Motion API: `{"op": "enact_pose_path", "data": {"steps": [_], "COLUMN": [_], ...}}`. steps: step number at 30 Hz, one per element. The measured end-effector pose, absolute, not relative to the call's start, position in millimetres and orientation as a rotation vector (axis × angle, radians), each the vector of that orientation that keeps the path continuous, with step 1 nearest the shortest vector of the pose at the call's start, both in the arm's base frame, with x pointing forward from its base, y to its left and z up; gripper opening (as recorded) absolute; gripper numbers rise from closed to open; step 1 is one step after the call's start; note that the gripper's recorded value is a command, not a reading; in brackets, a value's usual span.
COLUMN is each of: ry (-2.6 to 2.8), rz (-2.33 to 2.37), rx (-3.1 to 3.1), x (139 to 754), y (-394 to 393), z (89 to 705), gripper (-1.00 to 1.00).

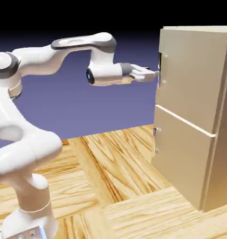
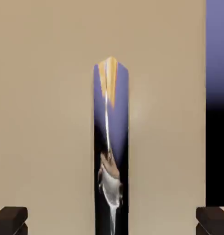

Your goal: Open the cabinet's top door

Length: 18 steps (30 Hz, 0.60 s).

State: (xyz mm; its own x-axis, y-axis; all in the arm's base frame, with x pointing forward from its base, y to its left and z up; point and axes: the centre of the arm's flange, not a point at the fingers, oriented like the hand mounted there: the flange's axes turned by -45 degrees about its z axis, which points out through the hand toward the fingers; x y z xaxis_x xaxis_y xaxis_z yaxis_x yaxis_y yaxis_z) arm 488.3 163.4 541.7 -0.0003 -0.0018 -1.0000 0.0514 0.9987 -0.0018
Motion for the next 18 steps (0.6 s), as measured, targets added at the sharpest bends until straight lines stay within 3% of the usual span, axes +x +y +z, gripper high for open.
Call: {"op": "enact_pose_path", "data": {"steps": [1, 2, 18], "ry": [1.57, 1.57, 1.567], "rz": [-0.04, -0.04, 0.134], "rx": [0.04, 0.04, -0.136], "x": [499, 500, 430], "y": [162, 162, 125], "z": [542, 542, 542], "gripper": [0.0, -1.0, -1.0]}}
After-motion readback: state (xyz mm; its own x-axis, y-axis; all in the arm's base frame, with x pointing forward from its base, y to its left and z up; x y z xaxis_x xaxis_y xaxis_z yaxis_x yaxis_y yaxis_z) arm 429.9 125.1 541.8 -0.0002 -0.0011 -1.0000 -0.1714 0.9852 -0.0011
